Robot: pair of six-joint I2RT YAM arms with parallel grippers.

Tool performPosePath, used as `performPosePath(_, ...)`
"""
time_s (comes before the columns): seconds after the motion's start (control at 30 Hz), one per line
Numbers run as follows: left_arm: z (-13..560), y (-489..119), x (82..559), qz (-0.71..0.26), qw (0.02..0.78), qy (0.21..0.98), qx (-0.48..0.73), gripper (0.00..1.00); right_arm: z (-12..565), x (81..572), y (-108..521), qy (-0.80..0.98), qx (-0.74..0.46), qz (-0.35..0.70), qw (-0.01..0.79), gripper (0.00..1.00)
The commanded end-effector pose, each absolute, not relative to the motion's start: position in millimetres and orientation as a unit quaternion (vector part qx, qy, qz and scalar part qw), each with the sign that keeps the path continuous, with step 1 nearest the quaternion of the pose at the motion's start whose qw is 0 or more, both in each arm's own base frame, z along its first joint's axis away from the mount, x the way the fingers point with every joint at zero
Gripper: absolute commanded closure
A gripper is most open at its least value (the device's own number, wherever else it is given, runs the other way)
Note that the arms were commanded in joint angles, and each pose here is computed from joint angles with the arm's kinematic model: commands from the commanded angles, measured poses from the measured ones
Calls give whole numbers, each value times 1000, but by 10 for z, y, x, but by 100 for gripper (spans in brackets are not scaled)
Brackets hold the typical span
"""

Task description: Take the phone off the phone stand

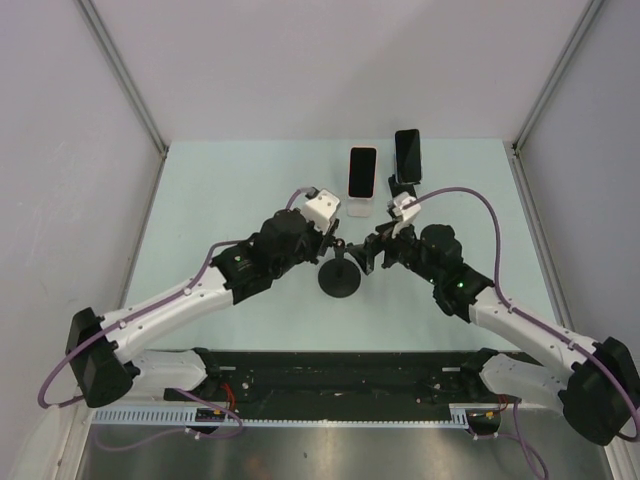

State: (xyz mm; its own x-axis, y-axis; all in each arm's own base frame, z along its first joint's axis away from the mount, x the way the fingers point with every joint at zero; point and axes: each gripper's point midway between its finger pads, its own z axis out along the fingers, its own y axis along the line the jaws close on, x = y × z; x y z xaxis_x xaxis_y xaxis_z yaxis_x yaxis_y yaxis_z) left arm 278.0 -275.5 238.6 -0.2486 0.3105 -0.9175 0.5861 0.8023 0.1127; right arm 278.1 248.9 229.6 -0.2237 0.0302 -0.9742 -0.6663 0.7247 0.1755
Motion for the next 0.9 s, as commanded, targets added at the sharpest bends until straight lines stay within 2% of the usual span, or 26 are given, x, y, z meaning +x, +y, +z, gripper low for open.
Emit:
performPosePath(0.0,2791,-2762,2700,-185,581,730,307,93,2301,2668,2766,685,-292,325,583,1)
performPosePath(0.33,2793,-2791,2522,-226,572,720,321,92,2037,2718,3065,672,-334,346,563,12)
performPosePath(0.63,2753,-2855,2468,-245,559,721,329,91,1757,2729,3267,674,-371,345,538,26)
performPosePath(0.83,2725,-2900,2427,-262,549,725,324,89,1685,2720,3334,674,-378,338,537,46)
performPosePath(0.87,2709,-2902,2427,-263,547,726,323,88,1685,2695,3361,672,-381,339,537,53)
